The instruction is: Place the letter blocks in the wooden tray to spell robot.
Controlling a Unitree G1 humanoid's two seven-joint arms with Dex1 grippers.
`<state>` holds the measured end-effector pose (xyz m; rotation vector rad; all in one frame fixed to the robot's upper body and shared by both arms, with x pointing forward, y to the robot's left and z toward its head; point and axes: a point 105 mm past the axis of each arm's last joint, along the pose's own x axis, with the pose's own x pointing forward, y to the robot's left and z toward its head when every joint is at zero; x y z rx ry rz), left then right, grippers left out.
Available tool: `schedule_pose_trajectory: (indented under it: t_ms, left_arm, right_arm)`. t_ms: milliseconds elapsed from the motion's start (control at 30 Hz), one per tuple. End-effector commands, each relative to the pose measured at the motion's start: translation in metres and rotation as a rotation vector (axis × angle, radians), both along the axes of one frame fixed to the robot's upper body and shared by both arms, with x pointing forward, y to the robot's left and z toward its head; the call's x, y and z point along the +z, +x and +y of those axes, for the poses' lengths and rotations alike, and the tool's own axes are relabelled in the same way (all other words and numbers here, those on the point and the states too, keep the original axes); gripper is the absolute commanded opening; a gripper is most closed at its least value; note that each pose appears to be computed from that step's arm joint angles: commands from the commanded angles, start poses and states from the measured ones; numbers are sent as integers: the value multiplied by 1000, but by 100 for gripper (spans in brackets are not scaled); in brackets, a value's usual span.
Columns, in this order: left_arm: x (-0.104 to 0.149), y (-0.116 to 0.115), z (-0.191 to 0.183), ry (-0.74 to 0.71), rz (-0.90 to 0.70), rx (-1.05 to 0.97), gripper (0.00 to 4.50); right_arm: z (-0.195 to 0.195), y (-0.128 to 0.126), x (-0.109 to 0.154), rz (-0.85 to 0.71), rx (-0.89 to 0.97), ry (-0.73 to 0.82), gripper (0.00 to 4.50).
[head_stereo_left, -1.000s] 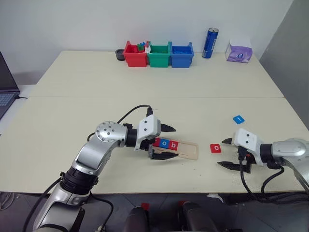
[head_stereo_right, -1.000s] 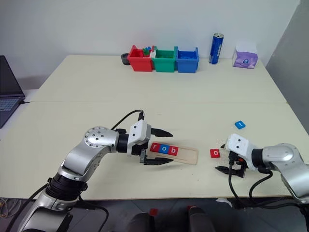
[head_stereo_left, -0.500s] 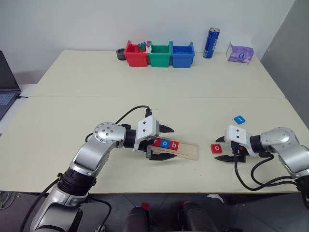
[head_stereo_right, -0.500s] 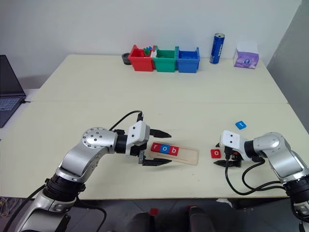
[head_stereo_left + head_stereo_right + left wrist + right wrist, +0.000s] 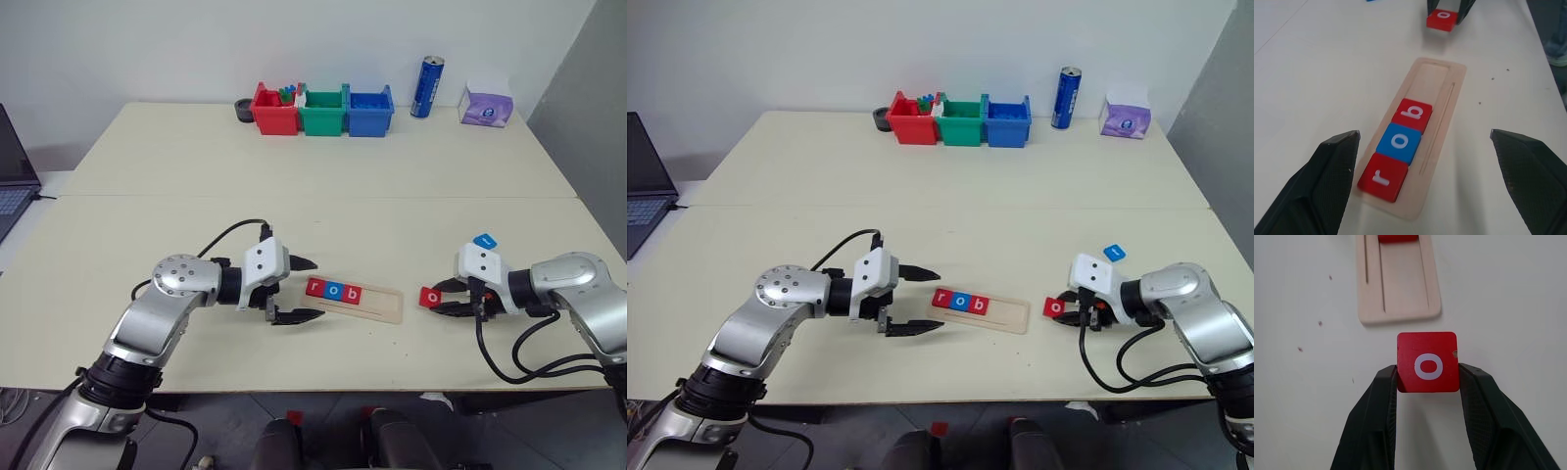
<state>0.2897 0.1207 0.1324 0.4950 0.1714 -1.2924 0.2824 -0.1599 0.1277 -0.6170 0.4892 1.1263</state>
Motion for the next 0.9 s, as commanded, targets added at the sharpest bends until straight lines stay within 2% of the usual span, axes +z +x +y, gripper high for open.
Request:
schedule_pose_trajectory:
  t_ms: [33, 167, 367, 900]
  left_arm:
    - [7, -2, 2, -4, -43, -18, 450]
    - [5, -2, 1, -4, -49, -21, 450]
    - [5, -2, 1, -4, -54, -21, 450]
    - [5, -2, 6, 8, -63, -4, 450]
  right_arm:
    - [21, -1, 5, -42, 11, 23, 145]
    - [40, 3, -8, -54, 1, 24, 145]
    - [60, 8, -11, -61, 17, 42, 145]
    - [69, 16, -17, -17, 66, -3, 145]
